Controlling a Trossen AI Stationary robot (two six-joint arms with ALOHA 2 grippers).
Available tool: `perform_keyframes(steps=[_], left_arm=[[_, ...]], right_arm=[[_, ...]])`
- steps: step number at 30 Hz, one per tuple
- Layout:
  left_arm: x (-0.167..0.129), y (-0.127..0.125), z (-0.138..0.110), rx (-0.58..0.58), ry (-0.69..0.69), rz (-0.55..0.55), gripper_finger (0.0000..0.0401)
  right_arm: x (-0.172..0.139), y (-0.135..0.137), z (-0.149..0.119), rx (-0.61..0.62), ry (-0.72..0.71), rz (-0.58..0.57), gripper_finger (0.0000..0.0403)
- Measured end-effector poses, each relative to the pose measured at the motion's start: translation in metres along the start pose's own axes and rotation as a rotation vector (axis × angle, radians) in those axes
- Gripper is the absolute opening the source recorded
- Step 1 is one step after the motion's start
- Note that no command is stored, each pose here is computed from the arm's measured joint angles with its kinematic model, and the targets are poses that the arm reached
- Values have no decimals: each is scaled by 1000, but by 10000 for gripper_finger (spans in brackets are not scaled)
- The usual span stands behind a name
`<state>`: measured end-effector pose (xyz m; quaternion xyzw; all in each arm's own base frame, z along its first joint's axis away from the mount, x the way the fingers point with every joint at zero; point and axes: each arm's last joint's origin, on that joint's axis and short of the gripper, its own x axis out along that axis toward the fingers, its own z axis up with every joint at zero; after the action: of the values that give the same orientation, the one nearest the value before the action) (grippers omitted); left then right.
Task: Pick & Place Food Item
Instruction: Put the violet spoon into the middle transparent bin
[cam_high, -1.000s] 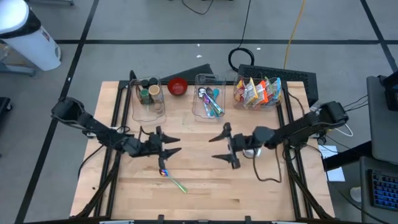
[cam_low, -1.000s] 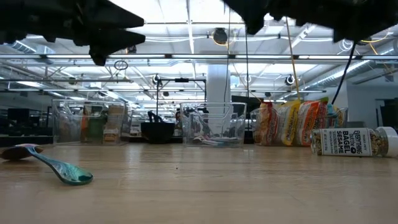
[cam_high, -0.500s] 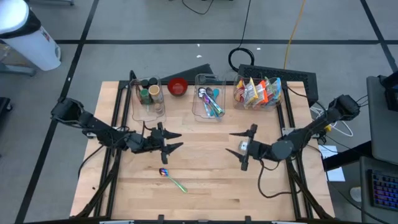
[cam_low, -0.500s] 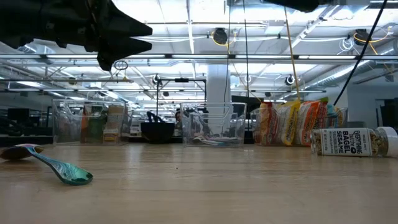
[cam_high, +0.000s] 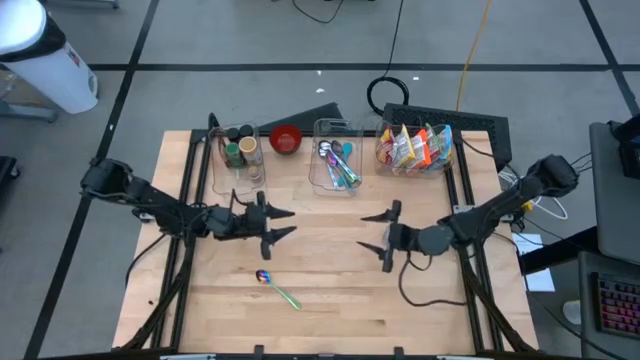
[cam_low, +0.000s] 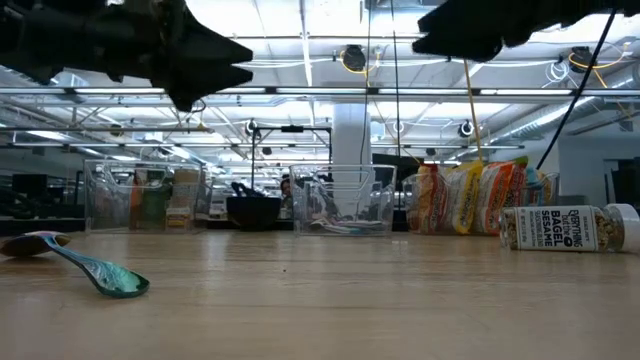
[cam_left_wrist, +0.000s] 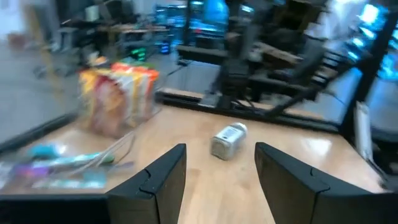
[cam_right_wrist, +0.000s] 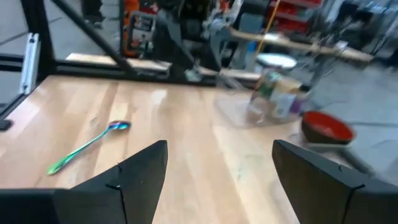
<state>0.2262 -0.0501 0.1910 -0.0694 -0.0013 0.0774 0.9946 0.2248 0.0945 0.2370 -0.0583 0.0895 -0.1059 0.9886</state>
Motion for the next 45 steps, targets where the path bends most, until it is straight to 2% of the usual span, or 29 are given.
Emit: perform_keyframes(steps=[3, 11, 15, 18, 22, 26, 33, 37, 42, 45], left_arm=[[-2, -3, 5, 75, -22, -70, 196], [-13, -10, 19, 78, -72, -117, 196], [-21, -17, 17, 112, -27, -161, 196], [-31, -25, 16, 80, 36, -212, 196], [-45, -42, 11, 30, 160, -296, 196], [-51, -71, 19, 39, 303, -360, 196], [-40, -121, 16, 202, 614, -278, 196], [-26, -145, 2, 256, 729, -301, 196], [-9, -158, -21, 300, 892, -337, 196], [-5, -155, -33, 344, 1009, -304, 195]], right_arm=[[12, 1, -6, 17, 30, 41, 281], [80, 30, 2, 8, 121, 239, 281], [114, 50, 3, -34, 179, 327, 281], [126, 59, -4, -86, 234, 337, 281], [130, 56, -11, -91, 292, 321, 281], [130, 48, -15, -43, 362, 290, 281], [134, 39, -16, -21, 374, 261, 281], [137, 31, -20, -29, 380, 240, 281], [135, 20, -40, -19, 377, 217, 281], [131, 15, -53, 5, 324, 212, 281]])
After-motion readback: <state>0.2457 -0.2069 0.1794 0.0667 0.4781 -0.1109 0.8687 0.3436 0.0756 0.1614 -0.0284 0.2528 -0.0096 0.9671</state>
